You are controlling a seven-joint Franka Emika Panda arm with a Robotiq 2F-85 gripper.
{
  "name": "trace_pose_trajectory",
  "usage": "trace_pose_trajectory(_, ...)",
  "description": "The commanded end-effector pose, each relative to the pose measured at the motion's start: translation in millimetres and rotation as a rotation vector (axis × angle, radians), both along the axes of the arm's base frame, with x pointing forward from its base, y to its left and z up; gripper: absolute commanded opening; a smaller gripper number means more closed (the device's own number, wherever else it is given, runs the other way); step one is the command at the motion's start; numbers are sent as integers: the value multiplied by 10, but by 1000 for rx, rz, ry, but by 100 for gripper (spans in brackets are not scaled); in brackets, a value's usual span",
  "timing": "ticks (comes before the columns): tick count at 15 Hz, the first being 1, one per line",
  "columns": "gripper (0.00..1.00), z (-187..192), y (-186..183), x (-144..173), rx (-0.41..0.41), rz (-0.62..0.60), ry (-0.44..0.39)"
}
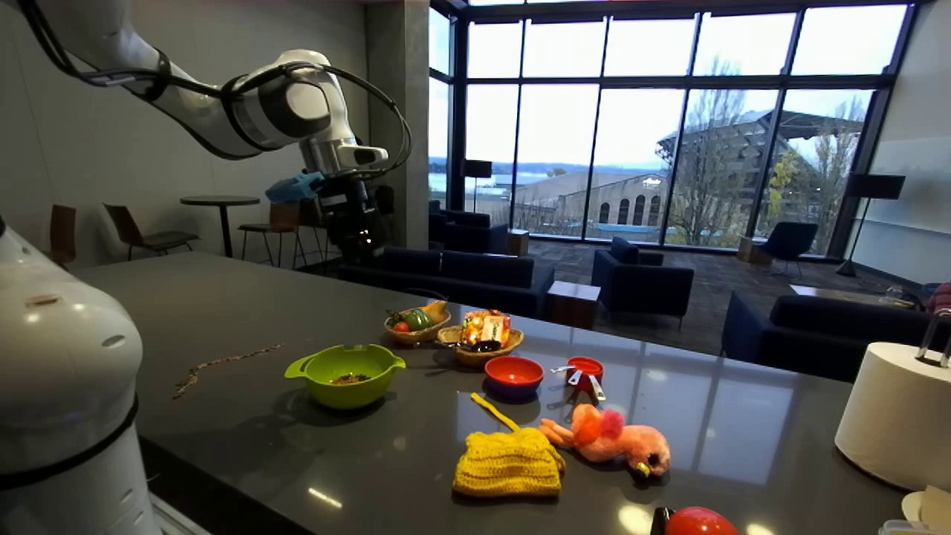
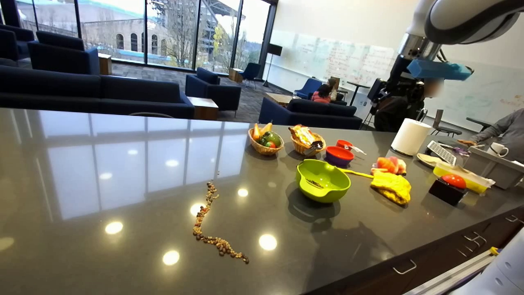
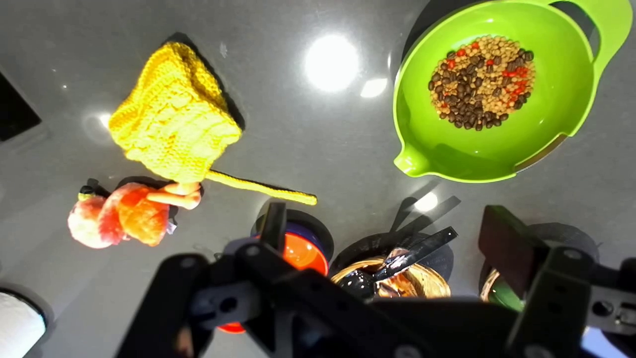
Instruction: Put the flamingo in the orange bowl
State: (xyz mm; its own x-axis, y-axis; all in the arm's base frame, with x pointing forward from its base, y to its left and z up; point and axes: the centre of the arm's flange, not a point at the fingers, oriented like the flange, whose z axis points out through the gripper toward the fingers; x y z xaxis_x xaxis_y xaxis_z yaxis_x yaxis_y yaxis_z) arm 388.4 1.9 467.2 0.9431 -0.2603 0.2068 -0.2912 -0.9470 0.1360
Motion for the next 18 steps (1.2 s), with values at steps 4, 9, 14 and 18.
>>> trace_pose_trajectory(4,100,-190,-365,240,27,-12,33)
trace_pose_trajectory(9,100,-477,-856,483,40,-34,66)
trace_pose_trajectory(14,100,-781,-1257,761,44,-110,57)
trace_pose_trajectory(18,100,-897,-1584,962,63,-209,29)
